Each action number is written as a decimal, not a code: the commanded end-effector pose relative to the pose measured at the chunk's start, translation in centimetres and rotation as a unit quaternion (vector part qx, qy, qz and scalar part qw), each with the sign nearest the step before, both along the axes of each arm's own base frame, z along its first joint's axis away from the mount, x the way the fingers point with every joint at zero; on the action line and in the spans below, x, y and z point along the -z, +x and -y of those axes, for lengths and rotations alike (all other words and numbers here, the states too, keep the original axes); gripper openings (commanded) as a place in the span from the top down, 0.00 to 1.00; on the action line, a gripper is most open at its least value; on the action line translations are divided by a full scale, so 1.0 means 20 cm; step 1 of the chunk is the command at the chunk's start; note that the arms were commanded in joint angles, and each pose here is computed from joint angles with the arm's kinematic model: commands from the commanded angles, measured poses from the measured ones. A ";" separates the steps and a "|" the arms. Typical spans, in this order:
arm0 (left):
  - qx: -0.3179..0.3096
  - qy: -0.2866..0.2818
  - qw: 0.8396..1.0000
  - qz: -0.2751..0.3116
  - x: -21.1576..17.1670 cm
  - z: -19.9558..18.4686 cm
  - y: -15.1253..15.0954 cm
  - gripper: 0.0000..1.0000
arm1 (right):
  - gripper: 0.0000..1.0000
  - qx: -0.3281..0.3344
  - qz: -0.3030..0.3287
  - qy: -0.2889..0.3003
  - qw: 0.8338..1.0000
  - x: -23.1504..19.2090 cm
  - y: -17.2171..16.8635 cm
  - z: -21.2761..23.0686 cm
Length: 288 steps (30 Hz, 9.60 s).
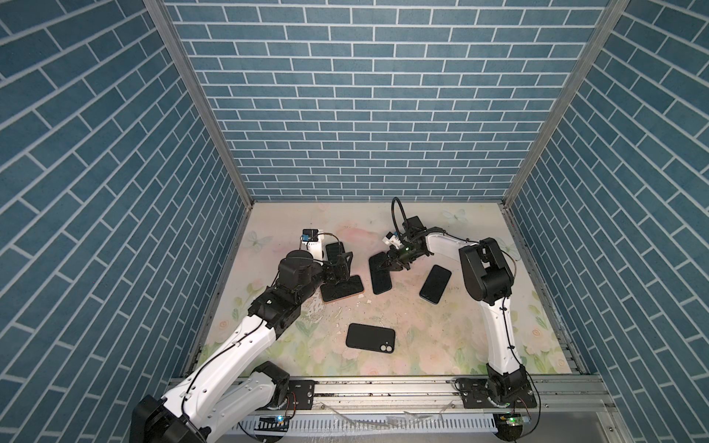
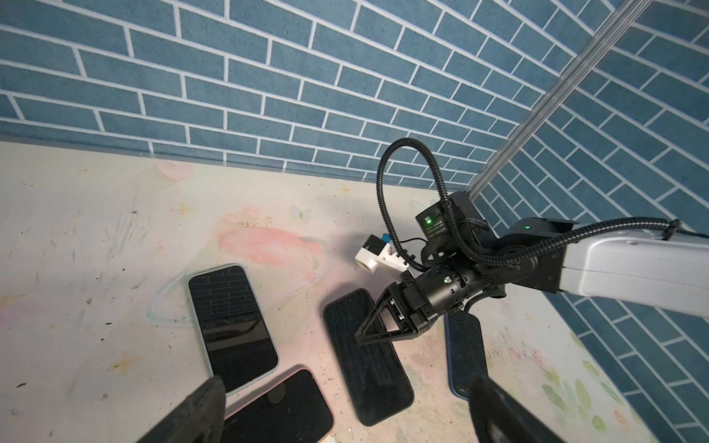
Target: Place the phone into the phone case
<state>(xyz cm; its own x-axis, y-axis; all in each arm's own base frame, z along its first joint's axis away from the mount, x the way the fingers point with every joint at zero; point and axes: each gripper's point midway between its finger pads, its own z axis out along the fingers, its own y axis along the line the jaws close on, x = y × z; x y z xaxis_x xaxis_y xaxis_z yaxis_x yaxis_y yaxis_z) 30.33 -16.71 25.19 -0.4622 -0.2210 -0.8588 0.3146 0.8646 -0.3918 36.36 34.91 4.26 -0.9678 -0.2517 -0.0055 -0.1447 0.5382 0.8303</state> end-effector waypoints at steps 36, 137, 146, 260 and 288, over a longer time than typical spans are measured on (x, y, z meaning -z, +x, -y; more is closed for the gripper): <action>-0.016 0.018 0.967 -0.255 0.54 -0.08 -0.25 0.03 | 0.48 0.163 0.335 -0.243 0.896 -0.61 -0.19 0.80; 0.049 -0.113 0.897 -0.424 1.17 1.06 -0.39 0.14 | 0.20 0.074 0.044 -0.129 0.988 -0.22 -0.61 0.76; 0.056 -0.102 0.901 -0.418 1.13 1.04 -0.37 0.14 | 0.25 0.075 0.099 -0.070 0.990 -0.46 -0.63 0.72; 0.434 -0.339 0.828 -0.101 -0.55 0.74 -0.35 1.00 | 0.82 0.010 0.183 0.340 0.922 -1.50 -0.62 0.50; 0.062 0.056 0.938 -0.335 0.35 -0.02 -0.53 0.47 | 1.00 0.100 0.205 0.155 0.961 -1.16 -0.63 0.67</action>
